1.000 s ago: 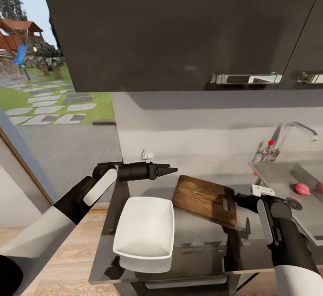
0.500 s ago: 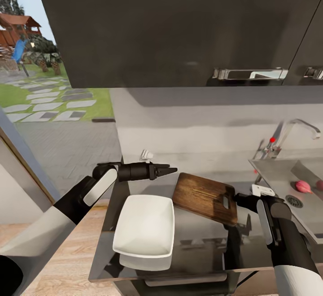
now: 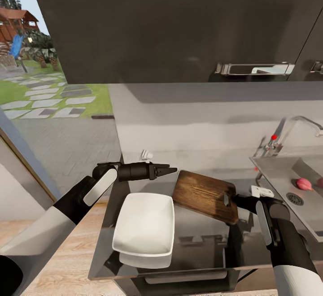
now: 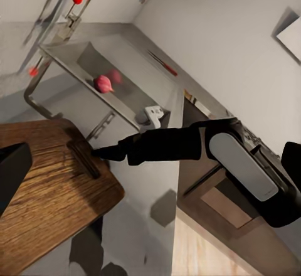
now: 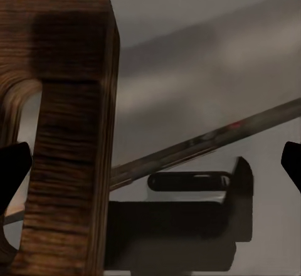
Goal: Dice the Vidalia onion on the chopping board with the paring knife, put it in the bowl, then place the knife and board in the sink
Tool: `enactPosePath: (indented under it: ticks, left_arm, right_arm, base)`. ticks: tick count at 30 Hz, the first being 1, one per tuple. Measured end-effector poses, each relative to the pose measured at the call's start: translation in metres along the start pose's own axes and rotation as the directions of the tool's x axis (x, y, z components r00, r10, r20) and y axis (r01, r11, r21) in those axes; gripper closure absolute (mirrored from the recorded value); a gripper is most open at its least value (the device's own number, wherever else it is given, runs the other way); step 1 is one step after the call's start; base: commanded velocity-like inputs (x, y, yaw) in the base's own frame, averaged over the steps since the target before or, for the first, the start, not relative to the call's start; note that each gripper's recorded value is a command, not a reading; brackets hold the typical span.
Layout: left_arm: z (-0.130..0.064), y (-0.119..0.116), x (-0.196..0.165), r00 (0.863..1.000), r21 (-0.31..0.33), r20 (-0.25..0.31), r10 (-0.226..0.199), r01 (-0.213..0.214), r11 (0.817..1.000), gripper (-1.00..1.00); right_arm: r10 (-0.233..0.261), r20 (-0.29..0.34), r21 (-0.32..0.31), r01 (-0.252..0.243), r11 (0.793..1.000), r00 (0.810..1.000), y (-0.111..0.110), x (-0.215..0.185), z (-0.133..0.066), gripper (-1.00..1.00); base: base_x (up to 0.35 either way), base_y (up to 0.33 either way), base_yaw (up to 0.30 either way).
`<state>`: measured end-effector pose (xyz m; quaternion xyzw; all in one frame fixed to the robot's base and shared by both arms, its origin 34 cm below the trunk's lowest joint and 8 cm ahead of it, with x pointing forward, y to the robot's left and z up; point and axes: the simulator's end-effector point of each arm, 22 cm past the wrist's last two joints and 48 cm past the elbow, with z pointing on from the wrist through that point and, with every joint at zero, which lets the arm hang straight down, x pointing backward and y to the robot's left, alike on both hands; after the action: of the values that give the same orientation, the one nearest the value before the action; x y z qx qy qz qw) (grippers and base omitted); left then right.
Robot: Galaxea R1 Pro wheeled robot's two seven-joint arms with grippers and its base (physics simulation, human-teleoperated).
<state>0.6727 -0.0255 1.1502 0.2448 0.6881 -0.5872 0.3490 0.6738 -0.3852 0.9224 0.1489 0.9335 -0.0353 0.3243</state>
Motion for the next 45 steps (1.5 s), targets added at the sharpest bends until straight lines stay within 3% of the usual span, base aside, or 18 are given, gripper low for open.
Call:
enactPosePath:
  ticks: [15,16,45]
  left_arm:
    - [0.002,0.009,0.007,1.000,0.000,-0.004,-0.020,0.020,1.000,-1.00]
    - [0.002,0.010,0.007,1.000,-0.001,-0.004,-0.021,0.021,1.000,-1.00]
    - [0.001,0.010,0.007,1.000,-0.003,-0.003,-0.022,0.022,1.000,-1.00]
  right_arm:
    - [-0.004,0.001,0.009,0.004,1.000,1.000,-0.002,0.001,0.004,-1.00]
    - [-0.003,-0.021,0.008,0.003,1.000,1.000,-0.002,0.009,0.009,-1.00]
    - [0.001,-0.028,0.023,0.000,1.000,1.000,-0.005,0.013,0.011,-1.00]
  base:
    - [-0.031,0.033,0.000]
    - [-0.094,0.099,0.000]
    - [-0.007,0.010,0.000]
